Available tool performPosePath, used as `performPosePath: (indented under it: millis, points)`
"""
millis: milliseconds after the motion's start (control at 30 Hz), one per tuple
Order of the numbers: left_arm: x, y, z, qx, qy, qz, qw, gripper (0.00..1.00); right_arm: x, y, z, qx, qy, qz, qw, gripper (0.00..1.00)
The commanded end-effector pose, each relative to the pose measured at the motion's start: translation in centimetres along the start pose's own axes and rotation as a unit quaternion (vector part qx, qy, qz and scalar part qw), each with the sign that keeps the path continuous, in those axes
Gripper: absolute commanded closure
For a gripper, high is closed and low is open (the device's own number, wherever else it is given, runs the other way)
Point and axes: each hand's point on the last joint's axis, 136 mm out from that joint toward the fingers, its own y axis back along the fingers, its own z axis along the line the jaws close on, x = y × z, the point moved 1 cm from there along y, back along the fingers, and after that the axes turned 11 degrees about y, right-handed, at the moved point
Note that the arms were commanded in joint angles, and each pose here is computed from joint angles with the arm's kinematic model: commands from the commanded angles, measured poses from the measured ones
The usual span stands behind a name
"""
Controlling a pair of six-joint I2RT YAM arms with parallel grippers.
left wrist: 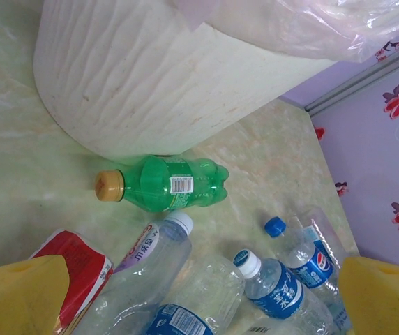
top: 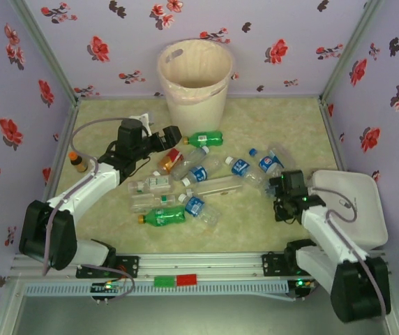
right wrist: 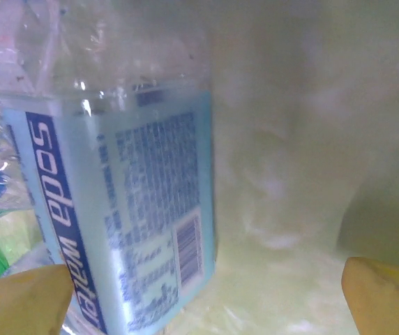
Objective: Put the plastic bottles in the bin
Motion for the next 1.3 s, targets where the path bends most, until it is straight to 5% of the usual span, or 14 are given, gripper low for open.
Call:
performPosePath:
  millis: [0,533,933,1267]
  points:
    - [-0.4,1.0,-0.5,0.000,-0.013,-0.014,1.000,0.00,0.1,-1.0,1.1,0.016,0.061,0.038,0.997,0.01]
    - [-0.9,2.7,-0.5,-0.017,-0.027,-0.033,0.999,0.00,-2.0,-3.5,3.5,0.058,0.127,0.048,0.989,0.04]
    - [-1.9,3.1,0.7,-0.052,-0.021,-0.060,0.997,0.01,-1.3,-3.3,1.5,0.055,0.105,0.047,0.992,0.38]
    - [-3.5,3.9,3.0,-0.077,0.008,-0.094,0.993,0.01,-3.3,3.2,5.5,-0.009,0.155,-0.023,0.988,0.60]
